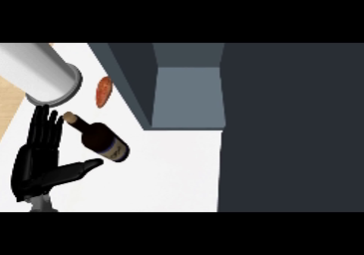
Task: Pick up the wine, place it into the cabinet and close the cabinet
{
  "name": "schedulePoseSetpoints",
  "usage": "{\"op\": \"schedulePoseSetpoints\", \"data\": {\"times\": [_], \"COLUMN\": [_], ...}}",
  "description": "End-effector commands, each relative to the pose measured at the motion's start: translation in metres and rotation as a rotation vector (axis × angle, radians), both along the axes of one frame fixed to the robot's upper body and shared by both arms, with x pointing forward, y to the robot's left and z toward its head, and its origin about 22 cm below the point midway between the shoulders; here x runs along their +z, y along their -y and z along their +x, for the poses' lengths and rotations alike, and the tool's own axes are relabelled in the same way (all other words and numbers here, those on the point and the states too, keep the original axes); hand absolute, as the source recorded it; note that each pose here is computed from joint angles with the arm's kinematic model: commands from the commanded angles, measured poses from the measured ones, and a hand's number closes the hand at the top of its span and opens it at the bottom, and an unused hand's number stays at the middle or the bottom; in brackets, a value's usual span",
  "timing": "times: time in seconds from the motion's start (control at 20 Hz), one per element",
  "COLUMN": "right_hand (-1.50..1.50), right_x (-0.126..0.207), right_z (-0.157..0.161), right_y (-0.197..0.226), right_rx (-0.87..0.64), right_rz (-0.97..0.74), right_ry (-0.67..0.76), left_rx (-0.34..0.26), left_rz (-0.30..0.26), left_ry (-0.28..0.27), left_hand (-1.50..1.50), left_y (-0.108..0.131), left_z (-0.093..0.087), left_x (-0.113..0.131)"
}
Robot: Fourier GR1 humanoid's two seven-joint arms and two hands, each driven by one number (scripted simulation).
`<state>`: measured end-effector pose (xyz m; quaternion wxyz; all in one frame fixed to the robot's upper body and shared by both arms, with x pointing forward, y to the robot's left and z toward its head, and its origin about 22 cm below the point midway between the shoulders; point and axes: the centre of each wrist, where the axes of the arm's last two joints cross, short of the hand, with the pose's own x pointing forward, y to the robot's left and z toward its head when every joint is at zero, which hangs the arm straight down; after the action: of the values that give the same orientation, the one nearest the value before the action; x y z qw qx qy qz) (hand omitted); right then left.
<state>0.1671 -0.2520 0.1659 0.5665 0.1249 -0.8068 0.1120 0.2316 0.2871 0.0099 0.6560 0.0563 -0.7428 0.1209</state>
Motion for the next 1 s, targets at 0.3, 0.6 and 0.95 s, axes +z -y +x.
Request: {"op": "schedulePoseSetpoints", "data": {"times": [0.3, 0.6, 0.95], "right_hand": [-1.50, -1.50, -1.50], "right_x": [-0.014, -0.005, 0.007], "right_z": [-0.006, -0.023, 0.005], "right_y": [0.001, 0.007, -0.019], "right_rx": [0.005, -0.009, -0.008], "right_rz": [0.009, -0.018, -0.003], "right_ry": [0.015, 0.008, 0.013], "left_rx": [-0.006, -0.025, -0.052], "left_rz": [-0.002, -0.028, -0.032], "left_ry": [-0.032, -0.040, -0.074], "left_hand": [-1.50, -1.50, -1.50], "left_y": [-0.012, -0.002, -0.014], "left_z": [0.005, -0.005, 0.022], "left_x": [-0.036, -0.070, -0.082]}}
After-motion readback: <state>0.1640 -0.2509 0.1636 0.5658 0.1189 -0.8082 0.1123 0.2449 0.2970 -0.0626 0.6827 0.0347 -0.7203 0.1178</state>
